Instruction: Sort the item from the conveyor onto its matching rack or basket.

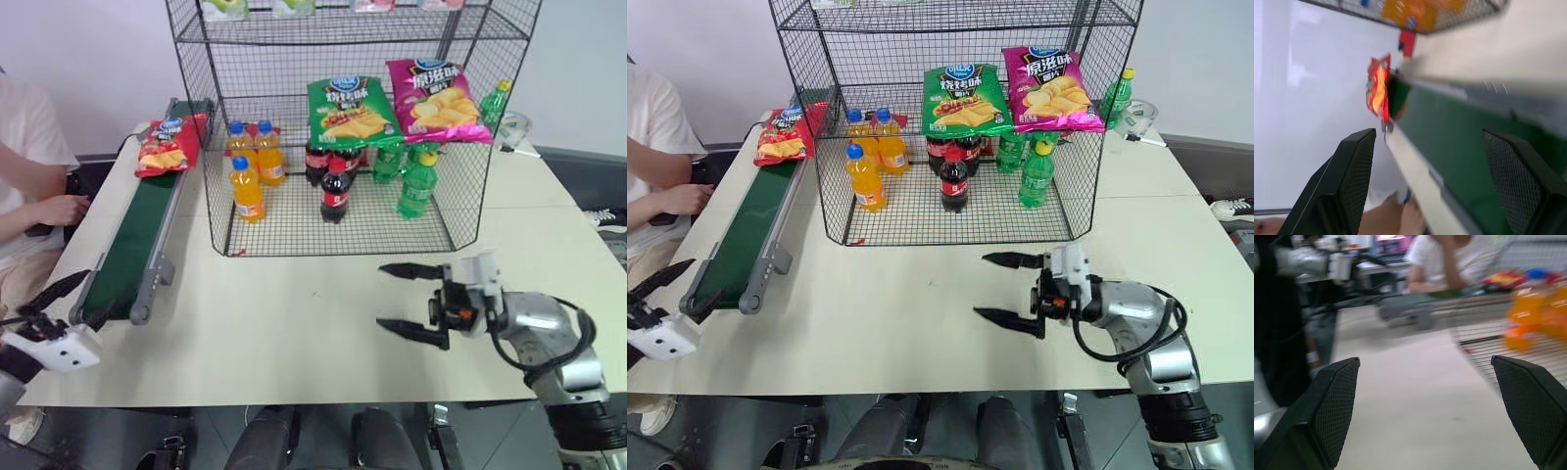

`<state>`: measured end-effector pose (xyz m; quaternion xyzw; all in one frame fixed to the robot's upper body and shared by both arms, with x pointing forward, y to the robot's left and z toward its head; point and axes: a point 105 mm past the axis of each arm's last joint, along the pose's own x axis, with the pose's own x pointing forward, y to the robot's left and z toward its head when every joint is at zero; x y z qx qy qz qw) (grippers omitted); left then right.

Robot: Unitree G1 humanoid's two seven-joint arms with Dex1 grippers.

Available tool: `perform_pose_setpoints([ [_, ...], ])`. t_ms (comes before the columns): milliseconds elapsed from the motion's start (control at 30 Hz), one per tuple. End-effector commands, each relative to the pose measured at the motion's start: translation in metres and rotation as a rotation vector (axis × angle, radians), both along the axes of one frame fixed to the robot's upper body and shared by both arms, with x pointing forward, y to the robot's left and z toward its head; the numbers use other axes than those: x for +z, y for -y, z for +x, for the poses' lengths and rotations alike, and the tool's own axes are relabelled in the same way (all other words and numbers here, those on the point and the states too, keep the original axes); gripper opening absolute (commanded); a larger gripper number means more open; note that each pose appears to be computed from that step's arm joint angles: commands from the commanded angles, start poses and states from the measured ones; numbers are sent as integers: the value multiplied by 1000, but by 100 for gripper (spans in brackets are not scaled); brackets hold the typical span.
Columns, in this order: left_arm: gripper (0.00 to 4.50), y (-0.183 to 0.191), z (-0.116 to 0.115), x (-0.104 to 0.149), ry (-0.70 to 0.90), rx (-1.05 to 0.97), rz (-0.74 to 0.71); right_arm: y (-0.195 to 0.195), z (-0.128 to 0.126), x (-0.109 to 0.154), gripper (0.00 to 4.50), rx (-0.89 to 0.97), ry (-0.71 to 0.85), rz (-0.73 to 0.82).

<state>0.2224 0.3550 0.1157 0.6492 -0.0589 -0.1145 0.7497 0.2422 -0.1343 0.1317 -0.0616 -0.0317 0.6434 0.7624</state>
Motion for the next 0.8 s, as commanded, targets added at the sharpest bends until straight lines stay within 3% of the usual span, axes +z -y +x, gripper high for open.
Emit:
perform_pose_setpoints([
  [33, 356, -8, -2, 11, 81, 29, 112, -6, -1, 3, 450, 60, 34, -9],
  [267, 356, -14, -10, -4, 104, 102, 189, -12, 10, 2, 450, 47, 55, 13],
  [800, 356, -7, -22, -27, 78, 173, 186, -6, 17, -3, 450, 1, 73, 2],
])
